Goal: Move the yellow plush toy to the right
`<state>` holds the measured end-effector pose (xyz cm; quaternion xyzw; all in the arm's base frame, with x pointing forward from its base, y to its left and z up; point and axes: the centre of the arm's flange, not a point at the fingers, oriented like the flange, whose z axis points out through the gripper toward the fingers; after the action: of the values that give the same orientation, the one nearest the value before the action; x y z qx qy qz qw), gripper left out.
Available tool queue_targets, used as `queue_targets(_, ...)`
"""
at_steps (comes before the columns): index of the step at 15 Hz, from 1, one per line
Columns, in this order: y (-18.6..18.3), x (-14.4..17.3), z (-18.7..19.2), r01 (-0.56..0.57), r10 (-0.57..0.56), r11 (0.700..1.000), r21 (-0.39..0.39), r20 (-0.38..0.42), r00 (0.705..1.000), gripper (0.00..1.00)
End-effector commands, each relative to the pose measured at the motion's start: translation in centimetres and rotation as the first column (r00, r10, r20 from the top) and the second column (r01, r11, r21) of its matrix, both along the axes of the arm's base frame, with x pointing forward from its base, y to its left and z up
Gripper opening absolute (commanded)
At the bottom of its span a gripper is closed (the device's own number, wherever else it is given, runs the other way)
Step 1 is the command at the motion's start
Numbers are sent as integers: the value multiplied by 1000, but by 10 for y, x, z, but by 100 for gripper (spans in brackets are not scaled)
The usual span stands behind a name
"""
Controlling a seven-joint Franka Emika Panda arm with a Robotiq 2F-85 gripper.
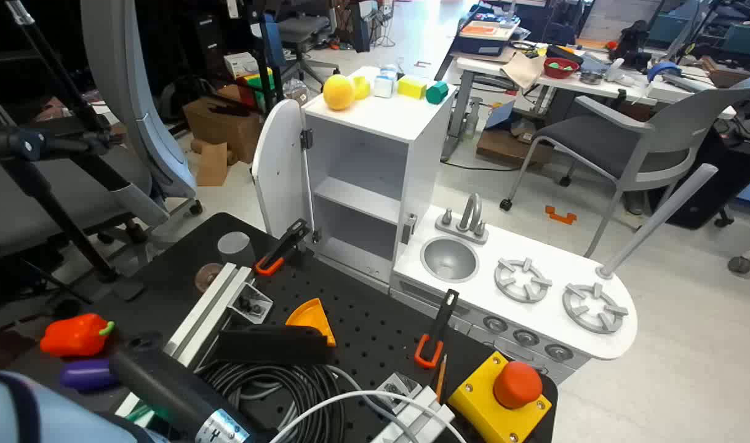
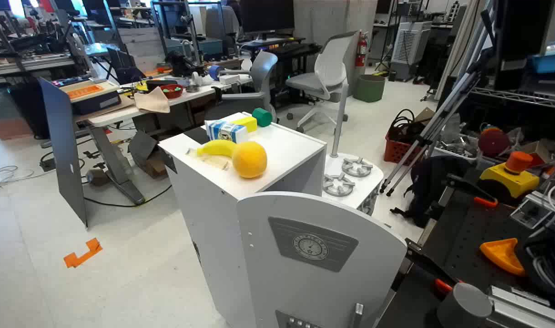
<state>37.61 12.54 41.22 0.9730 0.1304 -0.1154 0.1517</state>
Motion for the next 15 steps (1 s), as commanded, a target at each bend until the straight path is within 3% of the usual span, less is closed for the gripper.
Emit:
queue_targets(1, 0, 0, 0, 0, 0, 1000, 0, 0, 1000, 100)
queue_targets(15, 0, 0, 0, 0, 0, 1000, 10, -1, 1000, 100)
